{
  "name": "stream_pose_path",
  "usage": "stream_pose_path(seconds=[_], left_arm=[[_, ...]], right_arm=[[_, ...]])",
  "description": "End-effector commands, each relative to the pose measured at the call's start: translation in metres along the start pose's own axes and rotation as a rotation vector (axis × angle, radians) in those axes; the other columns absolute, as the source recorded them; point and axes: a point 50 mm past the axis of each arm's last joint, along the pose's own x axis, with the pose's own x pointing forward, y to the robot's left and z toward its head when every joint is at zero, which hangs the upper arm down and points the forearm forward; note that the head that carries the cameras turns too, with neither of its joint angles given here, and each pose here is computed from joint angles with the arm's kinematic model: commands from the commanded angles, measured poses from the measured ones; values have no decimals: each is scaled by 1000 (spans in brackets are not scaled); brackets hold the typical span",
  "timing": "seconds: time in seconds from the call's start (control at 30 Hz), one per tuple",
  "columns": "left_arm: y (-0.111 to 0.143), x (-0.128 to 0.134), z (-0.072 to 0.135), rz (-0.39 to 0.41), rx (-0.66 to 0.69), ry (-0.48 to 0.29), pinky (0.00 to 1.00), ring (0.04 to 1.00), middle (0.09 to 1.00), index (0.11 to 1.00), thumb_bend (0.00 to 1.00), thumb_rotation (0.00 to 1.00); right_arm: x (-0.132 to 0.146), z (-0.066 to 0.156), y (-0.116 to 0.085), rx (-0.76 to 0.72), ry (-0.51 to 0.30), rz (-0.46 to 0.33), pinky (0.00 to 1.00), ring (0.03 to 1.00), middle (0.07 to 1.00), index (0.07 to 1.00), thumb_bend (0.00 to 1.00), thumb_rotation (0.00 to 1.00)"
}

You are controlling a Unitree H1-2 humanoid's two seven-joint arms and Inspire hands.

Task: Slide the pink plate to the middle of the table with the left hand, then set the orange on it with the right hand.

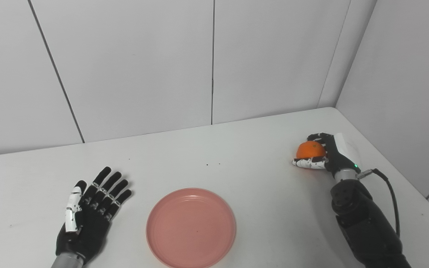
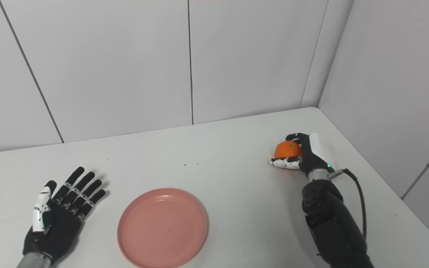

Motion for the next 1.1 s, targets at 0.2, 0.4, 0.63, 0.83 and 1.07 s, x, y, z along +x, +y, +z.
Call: stream_pose_path(seconds=[0.2,0.4,0.63,0.83,1.07], left_arm=[[7,-6,-7,44,-7,51,810,825,831,836,308,1000],[7,-6,-7,41,-7,51,813,827,833,836,308,1000],[6,-7,-6,44,-5,50,807,823,828,831,308,1000],[4,-6,-7,43,-6,50,809,826,831,831,310,1000],[1,-6,-11,35,-9,52,813,834,840,837,312,1000]], right_arm=[[7,11,-16,-29,-58,-30,366,421,475,484,520,135],[3,11,-19,-21,-65,-42,353,410,466,484,519,133],[-4,15,-24,-16,-90,-79,355,417,477,484,520,135],[-15,31,-32,24,-160,-100,356,419,478,485,519,135],[-35,68,-43,52,-293,-123,363,430,483,484,519,135]])
